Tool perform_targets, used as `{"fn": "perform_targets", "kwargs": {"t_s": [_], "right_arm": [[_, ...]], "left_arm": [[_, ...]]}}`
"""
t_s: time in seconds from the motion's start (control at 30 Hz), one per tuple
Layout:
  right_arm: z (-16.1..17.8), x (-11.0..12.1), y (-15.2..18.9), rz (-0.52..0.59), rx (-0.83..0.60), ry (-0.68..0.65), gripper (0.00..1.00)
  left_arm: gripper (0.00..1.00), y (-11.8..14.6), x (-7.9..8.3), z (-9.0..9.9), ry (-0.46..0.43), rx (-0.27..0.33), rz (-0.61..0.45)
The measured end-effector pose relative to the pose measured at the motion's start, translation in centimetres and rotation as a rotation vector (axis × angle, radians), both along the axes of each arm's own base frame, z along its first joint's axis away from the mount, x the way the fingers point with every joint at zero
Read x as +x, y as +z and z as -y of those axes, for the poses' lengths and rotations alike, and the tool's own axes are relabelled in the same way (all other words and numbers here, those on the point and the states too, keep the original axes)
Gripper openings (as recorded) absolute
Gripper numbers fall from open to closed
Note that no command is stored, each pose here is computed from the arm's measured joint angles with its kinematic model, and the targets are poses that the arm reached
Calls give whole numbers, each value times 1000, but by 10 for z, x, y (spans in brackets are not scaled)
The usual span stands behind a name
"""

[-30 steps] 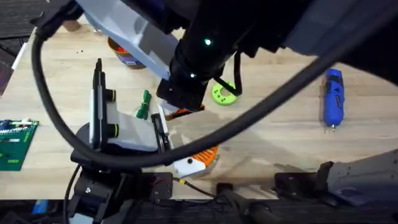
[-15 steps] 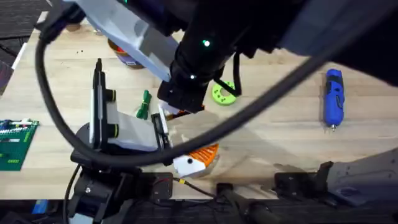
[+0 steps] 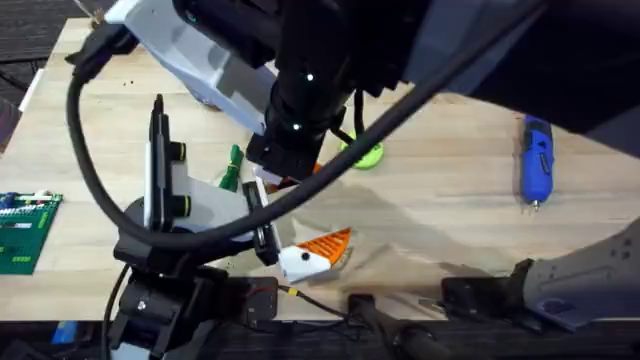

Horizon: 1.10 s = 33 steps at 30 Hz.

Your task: Pick up the gripper from the table and insert it into the empty holder that is missing its gripper. Then pick up a screw, insert it into the mounting hole, and use the screwdriver to tighten it. Finally, clean up the table by picking up the vegetable and placing it into the bucket.

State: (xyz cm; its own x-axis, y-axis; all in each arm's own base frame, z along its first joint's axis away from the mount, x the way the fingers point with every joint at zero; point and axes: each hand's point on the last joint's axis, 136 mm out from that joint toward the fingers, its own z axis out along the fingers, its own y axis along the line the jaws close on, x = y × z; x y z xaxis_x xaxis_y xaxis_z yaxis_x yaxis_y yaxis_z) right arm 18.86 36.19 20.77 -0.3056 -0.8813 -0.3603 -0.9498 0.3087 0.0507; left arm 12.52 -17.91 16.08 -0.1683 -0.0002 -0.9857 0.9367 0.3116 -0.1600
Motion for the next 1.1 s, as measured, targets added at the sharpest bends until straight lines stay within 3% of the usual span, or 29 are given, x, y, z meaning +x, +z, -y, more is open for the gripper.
{"fn": "perform_targets", "kwargs": {"t_s": [0.33, 0.43, 0.53, 0.7, 0.73, 0.9, 1.1], "right_arm": [[0, 0, 0, 1, 1, 0, 17], [0, -1, 0, -3, 2, -1, 168], [1, 0, 0, -2, -1, -3, 471], [9, 15, 2, 13, -3, -43, 887], [11, 18, 2, 13, -1, -50, 926], [22, 39, 12, 19, 31, -110, 940], [62, 91, 32, 36, 87, -324, 940]], "left_arm": [[993, 0, 1, 0, 6, 0, 2], [993, 0, 2, -1, 10, 1, 1], [992, 0, 2, -1, 14, 1, 2], [992, 0, 2, -1, 13, 2, 7], [993, 0, 2, -1, 13, 2, 8], [993, 0, 2, -1, 12, 4, 14], [993, 0, 2, -1, 12, 4, 14]]}}
